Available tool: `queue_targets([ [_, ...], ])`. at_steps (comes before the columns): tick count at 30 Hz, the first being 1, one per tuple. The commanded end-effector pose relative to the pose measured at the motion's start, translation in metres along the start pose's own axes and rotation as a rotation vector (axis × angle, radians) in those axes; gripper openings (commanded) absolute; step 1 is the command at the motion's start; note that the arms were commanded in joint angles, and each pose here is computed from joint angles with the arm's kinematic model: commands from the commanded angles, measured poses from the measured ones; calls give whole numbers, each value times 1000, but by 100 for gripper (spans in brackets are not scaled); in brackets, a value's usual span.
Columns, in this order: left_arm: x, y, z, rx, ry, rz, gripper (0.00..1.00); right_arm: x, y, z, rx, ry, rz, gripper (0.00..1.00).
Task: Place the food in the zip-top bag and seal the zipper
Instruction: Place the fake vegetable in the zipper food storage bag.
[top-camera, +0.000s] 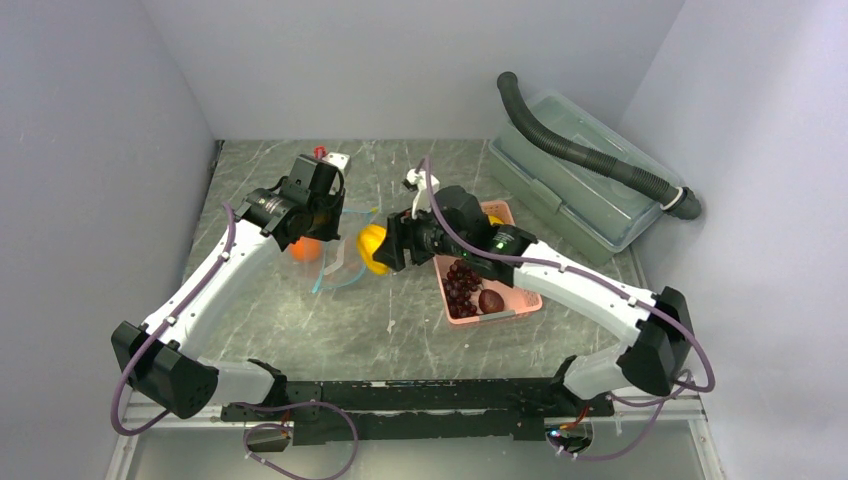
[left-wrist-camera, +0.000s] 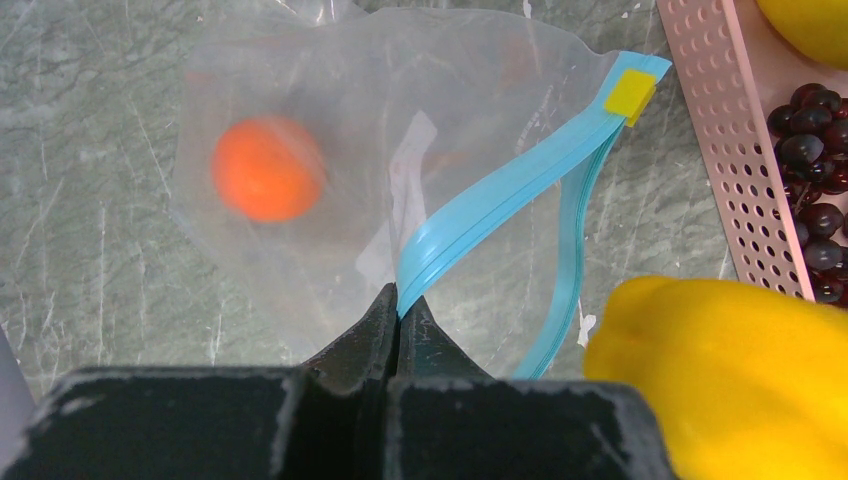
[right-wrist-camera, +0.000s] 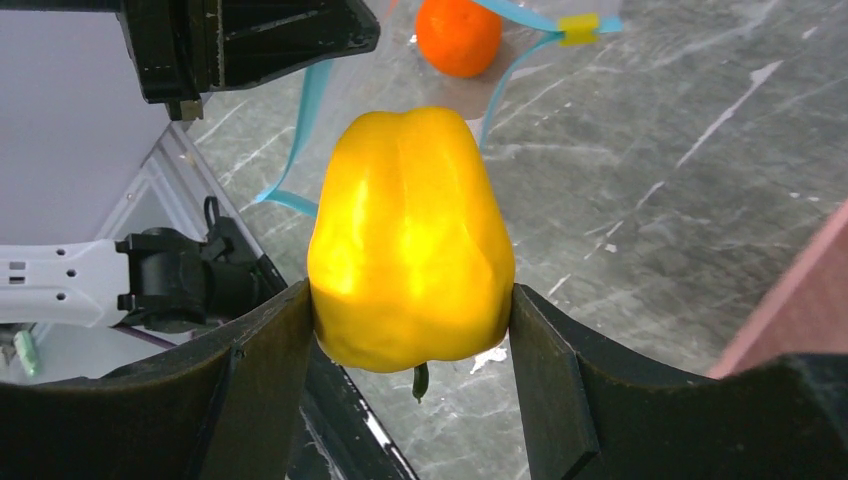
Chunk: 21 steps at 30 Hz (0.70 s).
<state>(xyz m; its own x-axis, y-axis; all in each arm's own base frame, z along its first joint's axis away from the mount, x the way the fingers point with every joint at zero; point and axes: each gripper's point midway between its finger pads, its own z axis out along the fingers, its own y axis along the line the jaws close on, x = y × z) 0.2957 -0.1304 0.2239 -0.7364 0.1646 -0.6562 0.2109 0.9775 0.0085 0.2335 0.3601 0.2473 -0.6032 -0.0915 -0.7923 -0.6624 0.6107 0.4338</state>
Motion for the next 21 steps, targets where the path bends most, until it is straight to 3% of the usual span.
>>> queue_targets([
  [1,-8,-2,-2,11,-37,-11,0,-28,32,7,-92,-73,21,46],
  [21,-9,-4,-4,22,-41,-13,0,-11,25,69,-16,24,137,46],
])
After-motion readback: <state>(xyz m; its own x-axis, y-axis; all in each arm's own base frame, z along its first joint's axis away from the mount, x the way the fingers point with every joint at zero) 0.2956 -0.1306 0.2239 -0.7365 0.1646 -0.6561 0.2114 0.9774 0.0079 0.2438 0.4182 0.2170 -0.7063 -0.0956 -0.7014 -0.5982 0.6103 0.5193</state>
